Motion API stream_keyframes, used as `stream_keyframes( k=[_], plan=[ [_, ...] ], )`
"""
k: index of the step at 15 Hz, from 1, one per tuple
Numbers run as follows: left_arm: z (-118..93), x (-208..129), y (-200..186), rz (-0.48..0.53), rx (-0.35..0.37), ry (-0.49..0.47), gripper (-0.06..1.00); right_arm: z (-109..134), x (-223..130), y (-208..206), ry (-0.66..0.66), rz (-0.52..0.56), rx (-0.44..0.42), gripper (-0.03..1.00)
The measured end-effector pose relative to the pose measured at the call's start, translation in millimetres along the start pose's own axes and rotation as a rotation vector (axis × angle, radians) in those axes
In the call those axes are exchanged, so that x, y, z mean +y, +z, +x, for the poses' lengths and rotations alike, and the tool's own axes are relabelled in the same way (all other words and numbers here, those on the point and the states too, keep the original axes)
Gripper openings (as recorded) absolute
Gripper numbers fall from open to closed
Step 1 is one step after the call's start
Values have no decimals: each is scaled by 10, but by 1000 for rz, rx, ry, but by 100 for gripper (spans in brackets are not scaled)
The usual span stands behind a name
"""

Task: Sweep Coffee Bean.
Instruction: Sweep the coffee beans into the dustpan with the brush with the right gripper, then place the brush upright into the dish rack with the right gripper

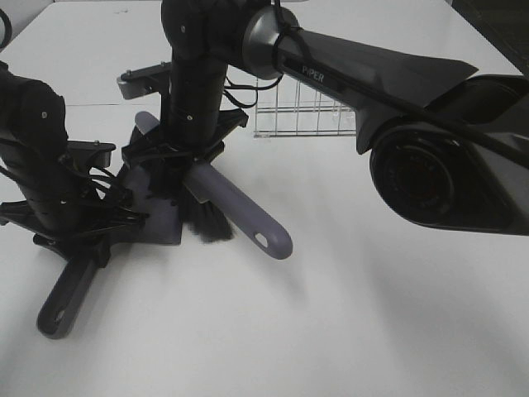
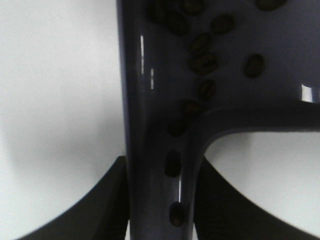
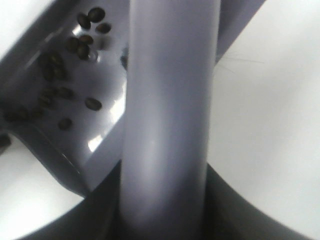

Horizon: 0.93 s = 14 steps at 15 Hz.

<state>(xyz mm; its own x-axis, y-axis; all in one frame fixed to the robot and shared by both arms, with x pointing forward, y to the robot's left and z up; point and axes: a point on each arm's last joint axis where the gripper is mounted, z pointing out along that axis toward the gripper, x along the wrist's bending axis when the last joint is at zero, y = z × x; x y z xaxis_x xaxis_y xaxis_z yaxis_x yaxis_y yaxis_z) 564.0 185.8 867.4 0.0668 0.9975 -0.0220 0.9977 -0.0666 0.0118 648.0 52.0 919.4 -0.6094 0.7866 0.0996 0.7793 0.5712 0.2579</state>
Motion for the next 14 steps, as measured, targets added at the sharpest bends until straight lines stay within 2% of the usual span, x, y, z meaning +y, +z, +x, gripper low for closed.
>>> stream_keyframes(
  k=[2,5,6,8,11,14],
  plan=[
    [-1,0,0,0,-1,0,32,-5,79,-135,-6,-55,-37,26],
    [-1,0,0,0,-1,0,32,-143,156,-426,-41,-123,-180,26],
    [-1,0,0,0,-1,0,32,-174,162,-462,-41,-130,-196,26],
    [-1,0,0,0,-1,0,32,-392,187,-665,-4,-162,-219,26],
    [-1,0,0,0,-1,0,32,-1003,157,-1214,105,-237,-269,26],
    [-1,0,0,0,-1,0,32,-1470,-24,-1623,202,-253,-312,26]
  ],
)
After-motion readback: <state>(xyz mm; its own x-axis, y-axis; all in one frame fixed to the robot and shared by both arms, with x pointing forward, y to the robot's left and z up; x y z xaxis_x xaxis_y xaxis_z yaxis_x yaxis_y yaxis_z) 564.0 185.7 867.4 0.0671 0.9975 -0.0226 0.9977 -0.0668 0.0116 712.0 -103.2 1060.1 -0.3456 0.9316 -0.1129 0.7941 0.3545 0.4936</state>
